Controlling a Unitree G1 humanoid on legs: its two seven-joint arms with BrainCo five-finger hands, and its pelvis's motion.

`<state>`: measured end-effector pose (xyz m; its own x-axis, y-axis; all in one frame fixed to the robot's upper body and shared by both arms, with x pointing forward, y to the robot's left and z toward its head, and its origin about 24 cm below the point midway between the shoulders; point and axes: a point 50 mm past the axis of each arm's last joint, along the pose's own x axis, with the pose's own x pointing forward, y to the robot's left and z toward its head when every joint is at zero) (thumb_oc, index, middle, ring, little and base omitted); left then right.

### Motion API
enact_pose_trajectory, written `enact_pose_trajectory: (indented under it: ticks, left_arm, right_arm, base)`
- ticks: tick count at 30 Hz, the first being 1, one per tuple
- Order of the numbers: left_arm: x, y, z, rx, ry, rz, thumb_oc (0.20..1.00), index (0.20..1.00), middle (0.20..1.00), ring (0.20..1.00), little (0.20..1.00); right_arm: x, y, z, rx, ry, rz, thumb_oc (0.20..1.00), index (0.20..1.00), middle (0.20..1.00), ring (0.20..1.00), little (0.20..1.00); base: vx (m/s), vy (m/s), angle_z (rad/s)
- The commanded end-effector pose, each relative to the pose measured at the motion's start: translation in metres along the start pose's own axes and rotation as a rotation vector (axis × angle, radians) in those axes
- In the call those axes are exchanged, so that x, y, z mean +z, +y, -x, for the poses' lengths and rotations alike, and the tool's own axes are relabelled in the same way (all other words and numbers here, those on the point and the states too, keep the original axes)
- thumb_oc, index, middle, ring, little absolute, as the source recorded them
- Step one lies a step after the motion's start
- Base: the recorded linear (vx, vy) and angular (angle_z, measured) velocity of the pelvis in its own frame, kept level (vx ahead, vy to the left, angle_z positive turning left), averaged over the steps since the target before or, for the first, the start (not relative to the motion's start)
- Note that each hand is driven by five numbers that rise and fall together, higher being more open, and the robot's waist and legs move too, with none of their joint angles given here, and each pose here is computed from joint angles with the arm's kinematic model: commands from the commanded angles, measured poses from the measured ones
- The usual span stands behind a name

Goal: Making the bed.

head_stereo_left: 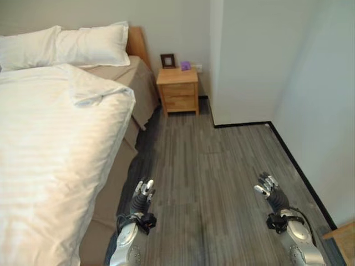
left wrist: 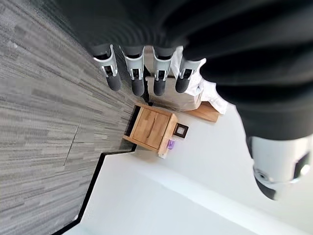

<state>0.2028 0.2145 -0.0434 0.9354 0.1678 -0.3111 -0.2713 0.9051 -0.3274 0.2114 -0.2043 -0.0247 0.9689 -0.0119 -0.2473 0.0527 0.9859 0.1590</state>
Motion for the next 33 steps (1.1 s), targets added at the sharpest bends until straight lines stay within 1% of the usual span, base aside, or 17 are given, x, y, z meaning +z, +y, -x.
enact_pose_trajectory:
  ticks: [1,7,10,11,15,16,19,20,22,24,25,26,27,30,33]
  left_arm:
    - [0.042,0.004,-0.010,-0.014,-0.178,-0.080,1.000,1.000,1.000,1.000,1.000]
    - [0.044,0.005,-0.010,-0.018,-0.180,-0.122,1.000,1.000,1.000,1.000,1.000]
    - [0.043,0.006,-0.009,-0.009,-0.185,-0.086,1.000,1.000,1.000,1.000,1.000]
    - [0.041,0.006,-0.009,-0.012,-0.177,-0.079,1.000,1.000,1.000,1.000,1.000]
    - [0.042,0.006,-0.012,-0.011,-0.177,-0.103,1.000,1.000,1.000,1.000,1.000]
    - [0.038,0.000,-0.014,-0.030,-0.161,-0.095,1.000,1.000,1.000,1.000,1.000]
    - [0.033,-0.002,-0.012,-0.038,-0.150,-0.072,1.000,1.000,1.000,1.000,1.000]
    - [0.027,-0.009,-0.014,-0.040,-0.129,-0.009,1.000,1.000,1.000,1.000,1.000]
    - [0.029,-0.018,-0.018,-0.070,-0.135,0.067,1.000,1.000,1.000,1.000,1.000]
    - [0.032,-0.025,-0.020,-0.087,-0.143,0.065,1.000,1.000,1.000,1.000,1.000]
    - [0.032,-0.025,-0.021,-0.087,-0.144,0.064,1.000,1.000,1.000,1.000,1.000]
    - [0.029,-0.029,-0.020,-0.093,-0.130,0.108,1.000,1.000,1.000,1.000,1.000]
    - [0.029,-0.028,-0.020,-0.103,-0.130,0.121,1.000,1.000,1.000,1.000,1.000]
    - [0.022,-0.019,-0.014,-0.100,-0.110,0.067,1.000,1.000,1.000,1.000,1.000]
    - [0.018,-0.013,-0.011,-0.084,-0.096,0.062,1.000,1.000,1.000,1.000,1.000]
  right_arm:
    - [0.032,0.008,-0.012,0.046,-0.161,0.044,1.000,1.000,1.000,1.000,1.000]
    - [0.020,-0.006,0.000,0.000,-0.116,0.073,1.000,1.000,1.000,1.000,1.000]
    - [0.018,-0.011,0.004,-0.011,-0.112,0.034,1.000,1.000,1.000,1.000,1.000]
    - [0.014,-0.019,0.010,-0.035,-0.094,0.021,1.000,1.000,1.000,1.000,1.000]
    - [0.007,-0.025,0.019,-0.048,-0.060,0.029,1.000,1.000,1.000,1.000,1.000]
    - [0.007,-0.029,0.021,-0.050,-0.049,0.042,1.000,1.000,1.000,1.000,1.000]
    - [0.005,-0.033,0.023,-0.052,-0.035,0.063,1.000,1.000,1.000,1.000,1.000]
    - [0.010,-0.041,0.023,-0.086,-0.050,0.047,1.000,1.000,1.000,1.000,1.000]
    - [0.019,-0.042,0.019,-0.100,-0.110,-0.056,1.000,1.000,1.000,1.000,1.000]
    - [0.018,-0.046,0.015,-0.127,-0.095,-0.035,1.000,1.000,1.000,1.000,1.000]
    - [0.018,-0.046,0.015,-0.127,-0.096,-0.035,1.000,1.000,1.000,1.000,1.000]
    - [0.025,-0.045,0.007,-0.120,-0.102,0.007,1.000,1.000,1.000,1.000,1.000]
    - [0.030,-0.042,0.003,-0.096,-0.123,0.006,1.000,1.000,1.000,1.000,1.000]
    - [0.035,-0.032,-0.001,-0.007,-0.135,0.045,1.000,1.000,1.000,1.000,1.000]
    - [0.034,-0.025,-0.002,0.041,-0.123,0.074,1.000,1.000,1.000,1.000,1.000]
  base:
    - [0.11,0.215,-0.05]
    - [0.21,0.178,0.22]
    - [0.49,-0.050,0.28]
    - [0.62,-0.147,0.51]
    - [0.58,-0.141,0.97]
    - [0.59,-0.172,1.15]
    - [0.55,-0.153,0.94]
    - [0.60,-0.231,0.33]
    - [0.65,-0.414,0.47]
    - [0.38,-0.292,0.15]
    - [0.50,-0.181,-0.20]
    - [0.54,-0.124,-0.18]
    - [0.76,-0.143,-0.39]
    - [0.65,-0.009,-0.61]
    - [0.54,0.031,-0.25]
